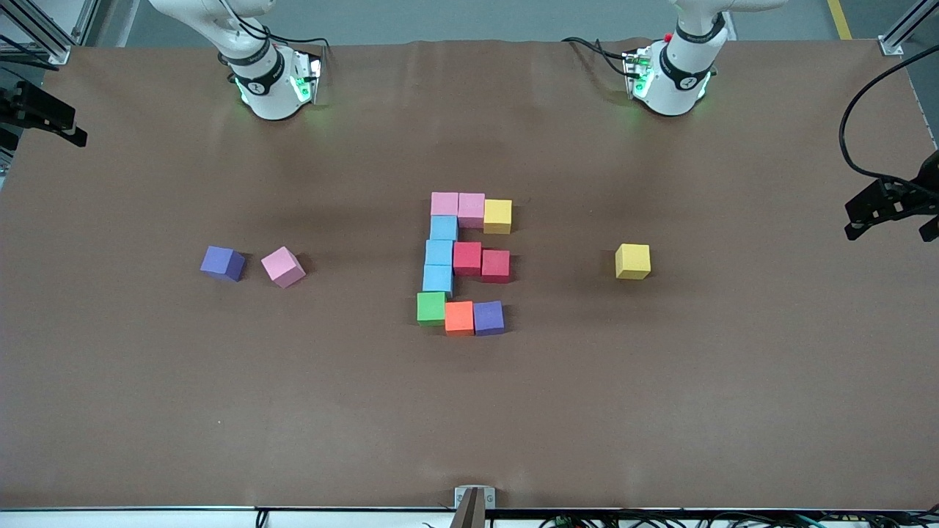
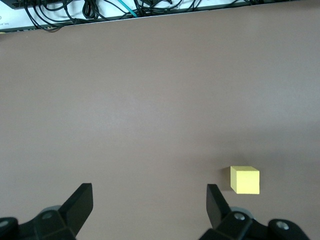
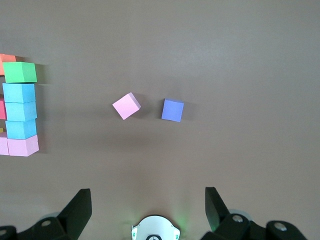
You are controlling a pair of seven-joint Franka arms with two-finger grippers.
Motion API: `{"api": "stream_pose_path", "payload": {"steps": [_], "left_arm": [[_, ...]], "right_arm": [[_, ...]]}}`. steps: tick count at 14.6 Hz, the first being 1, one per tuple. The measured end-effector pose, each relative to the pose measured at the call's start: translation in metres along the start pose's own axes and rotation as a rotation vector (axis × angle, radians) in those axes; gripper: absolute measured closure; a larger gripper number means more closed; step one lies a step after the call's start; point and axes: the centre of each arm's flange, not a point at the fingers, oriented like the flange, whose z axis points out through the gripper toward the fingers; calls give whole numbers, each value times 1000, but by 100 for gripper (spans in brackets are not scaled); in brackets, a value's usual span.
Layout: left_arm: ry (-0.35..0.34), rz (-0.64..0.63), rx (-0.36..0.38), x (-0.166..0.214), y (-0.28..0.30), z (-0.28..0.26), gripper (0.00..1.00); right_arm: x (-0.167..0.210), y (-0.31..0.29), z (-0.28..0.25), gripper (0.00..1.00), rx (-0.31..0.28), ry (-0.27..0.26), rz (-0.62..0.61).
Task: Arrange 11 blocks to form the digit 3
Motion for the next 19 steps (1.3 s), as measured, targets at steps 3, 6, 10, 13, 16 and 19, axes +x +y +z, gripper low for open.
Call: {"api": "stream_pose_path", "payload": {"steps": [3, 6, 10, 13, 16, 19], "left_arm": [[-30, 5, -4, -9, -2, -10, 0], [-57, -6, -9, -14, 4, -25, 0], [-80, -46, -12, -15, 21, -33, 0], [-85, -48, -12, -16, 20, -33, 0], [-85, -49, -12, -16, 19, -33, 0], [-85, -60, -12, -16, 20, -33, 0]], "right_arm": [[0, 0, 0, 0, 0, 0, -1], [0, -2, 0, 0, 0, 0, -3], [0, -2, 0, 0, 0, 0, -3], [0, -2, 0, 0, 0, 0, -4], [0, -2, 0, 0, 0, 0, -4], [0, -2, 0, 0, 0, 0, -4]]}}
